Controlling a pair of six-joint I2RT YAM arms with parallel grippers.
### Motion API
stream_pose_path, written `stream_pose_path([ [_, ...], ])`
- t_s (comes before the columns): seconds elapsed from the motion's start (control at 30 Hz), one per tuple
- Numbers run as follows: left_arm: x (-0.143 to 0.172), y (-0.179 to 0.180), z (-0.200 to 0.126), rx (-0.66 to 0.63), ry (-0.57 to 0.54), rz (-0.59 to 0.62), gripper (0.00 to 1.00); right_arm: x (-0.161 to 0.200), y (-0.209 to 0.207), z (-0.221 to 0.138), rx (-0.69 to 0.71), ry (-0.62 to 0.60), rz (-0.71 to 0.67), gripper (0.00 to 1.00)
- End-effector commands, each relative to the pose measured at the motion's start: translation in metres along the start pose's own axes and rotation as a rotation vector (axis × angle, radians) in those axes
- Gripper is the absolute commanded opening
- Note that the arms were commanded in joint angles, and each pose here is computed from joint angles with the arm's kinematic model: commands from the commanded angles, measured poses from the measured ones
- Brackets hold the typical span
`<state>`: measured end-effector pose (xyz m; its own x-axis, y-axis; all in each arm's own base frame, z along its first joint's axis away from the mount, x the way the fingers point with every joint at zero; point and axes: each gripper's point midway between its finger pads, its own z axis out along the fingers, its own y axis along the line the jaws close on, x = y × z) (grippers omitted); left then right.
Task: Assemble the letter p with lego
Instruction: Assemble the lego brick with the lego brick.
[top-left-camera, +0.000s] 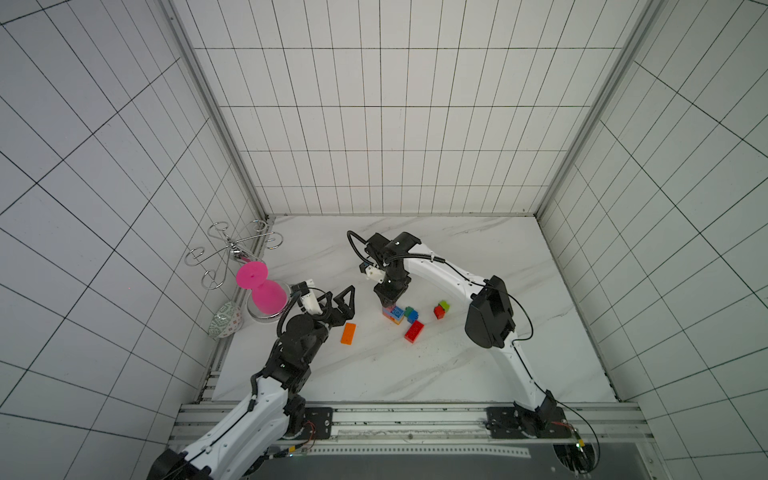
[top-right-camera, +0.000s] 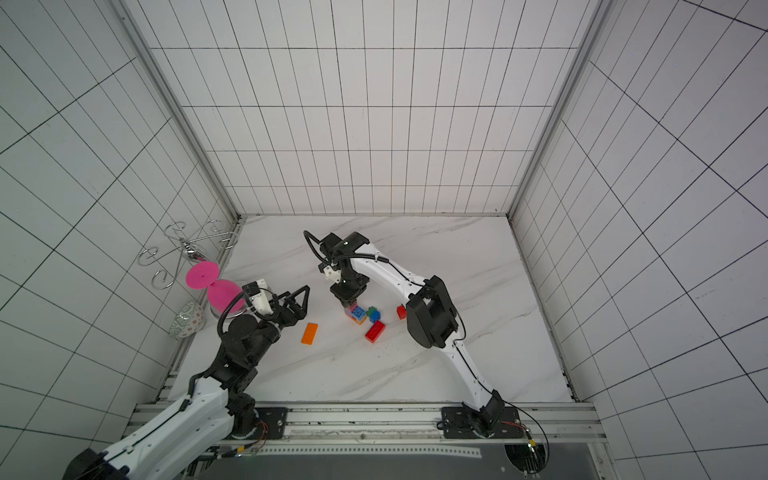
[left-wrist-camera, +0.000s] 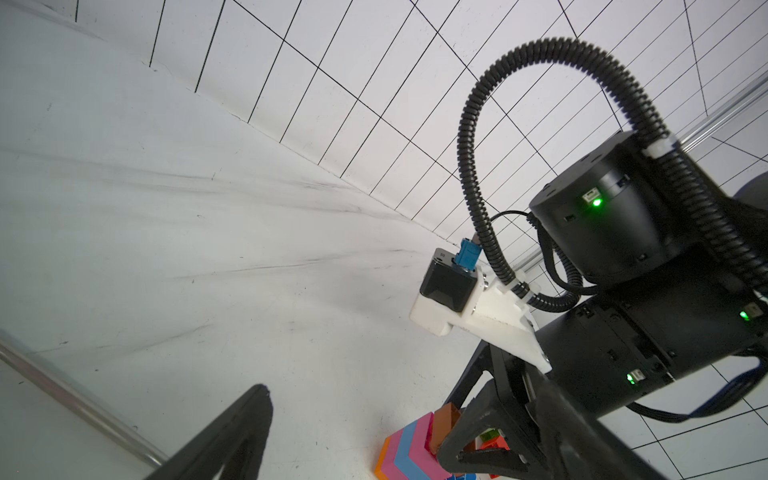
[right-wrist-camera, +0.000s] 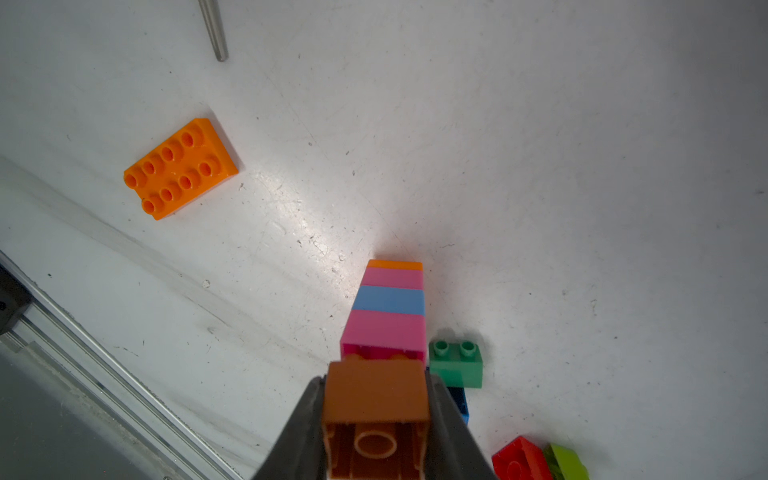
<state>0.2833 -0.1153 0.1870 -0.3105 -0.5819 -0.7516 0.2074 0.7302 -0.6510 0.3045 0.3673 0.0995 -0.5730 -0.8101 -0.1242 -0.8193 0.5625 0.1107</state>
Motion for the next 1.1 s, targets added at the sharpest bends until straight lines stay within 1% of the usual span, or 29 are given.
stream_pose_path([
  [0.0,0.001,0.004,0.000,-0.012,-0.006,-0.005,0.98,0.024,0.000,0.027,0.003,0.140,-0.032,0.10],
  [0.17,0.001,0.004,0.000,-0.009,-0.005,-0.006,0.98,0.034,-0.002,0.039,0.024,0.192,-0.034,0.10],
  [0.3,0.001,0.004,0.000,-0.008,-0.004,-0.006,0.98,0.038,-0.013,0.042,0.090,0.221,-0.012,0.10],
  [0.57,0.000,0.003,-0.001,-0.006,-0.006,-0.006,0.98,0.031,-0.022,0.032,0.145,0.179,0.038,0.10],
  [0.83,-0.001,0.002,-0.001,-0.004,-0.010,-0.005,0.98,0.035,-0.025,0.030,0.150,0.189,0.083,0.10],
  [0.97,-0.001,0.002,-0.001,-0.003,-0.009,-0.006,0.98,0.040,-0.018,0.044,0.117,0.198,0.106,0.10],
  [1.07,-0.001,0.002,-0.001,-0.002,-0.011,-0.005,0.98,0.051,-0.015,0.067,0.100,0.210,0.119,0.09],
])
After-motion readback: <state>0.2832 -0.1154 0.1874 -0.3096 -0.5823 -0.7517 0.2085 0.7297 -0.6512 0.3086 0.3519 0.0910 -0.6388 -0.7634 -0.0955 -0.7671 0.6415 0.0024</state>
